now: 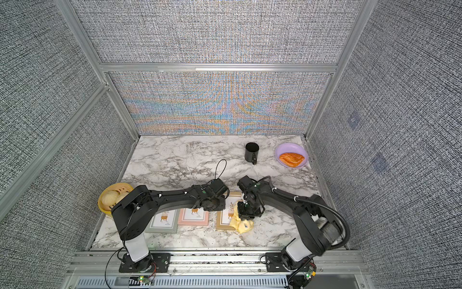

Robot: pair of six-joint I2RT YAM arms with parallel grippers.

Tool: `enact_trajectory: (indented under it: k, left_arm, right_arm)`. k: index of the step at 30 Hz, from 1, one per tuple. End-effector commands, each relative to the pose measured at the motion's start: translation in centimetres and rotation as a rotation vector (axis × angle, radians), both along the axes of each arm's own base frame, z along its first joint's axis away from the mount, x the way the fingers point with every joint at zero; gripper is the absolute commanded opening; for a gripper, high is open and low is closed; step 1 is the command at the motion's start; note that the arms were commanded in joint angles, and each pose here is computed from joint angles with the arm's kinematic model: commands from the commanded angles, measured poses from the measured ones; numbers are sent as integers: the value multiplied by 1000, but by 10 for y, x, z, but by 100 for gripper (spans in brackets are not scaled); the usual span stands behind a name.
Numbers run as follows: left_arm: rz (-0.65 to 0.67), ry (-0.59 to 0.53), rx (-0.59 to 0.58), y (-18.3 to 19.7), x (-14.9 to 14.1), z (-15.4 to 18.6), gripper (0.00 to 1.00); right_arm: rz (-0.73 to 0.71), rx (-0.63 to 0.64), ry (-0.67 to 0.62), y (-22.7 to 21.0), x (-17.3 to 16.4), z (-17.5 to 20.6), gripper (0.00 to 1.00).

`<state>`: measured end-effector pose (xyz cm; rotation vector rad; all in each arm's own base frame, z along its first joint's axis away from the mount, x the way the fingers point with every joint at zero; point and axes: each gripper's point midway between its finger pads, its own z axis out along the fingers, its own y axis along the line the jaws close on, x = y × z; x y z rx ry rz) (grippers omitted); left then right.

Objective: Wipe the picture frame with a cloth
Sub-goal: Wipe the dirt from the picture frame.

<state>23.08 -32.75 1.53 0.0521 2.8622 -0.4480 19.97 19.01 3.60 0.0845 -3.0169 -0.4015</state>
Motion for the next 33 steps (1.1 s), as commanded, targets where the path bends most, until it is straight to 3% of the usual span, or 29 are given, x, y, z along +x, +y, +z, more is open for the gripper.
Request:
enact_trajectory:
  k: [1,5,9,12,21,27,33]
  left_arm:
    - [3,38,30,7,-6,-10,12]
    - [2,39,31,7,-7,-10,11]
    - [6,42,31,8,-7,-11,11]
    - [11,42,30,7,-6,-11,11]
    - [29,44,27,4,-4,-13,9]
    - [31,46,28,5,-4,-12,9]
    - [49,50,22,4,-3,-12,8]
  right_arm:
    - [33,-94,-105,-12,48,6,0]
    - [27,-97,-152,-9,96,15,0]
    - [21,-98,-133,-10,105,9,0]
    - [16,-77,-88,-10,83,2,0]
    - [-28,-101,28,-34,-38,-15,0]
    - [-51,-111,21,-42,-50,-9,0]
    - [-40,-67,-20,-23,-52,11,0]
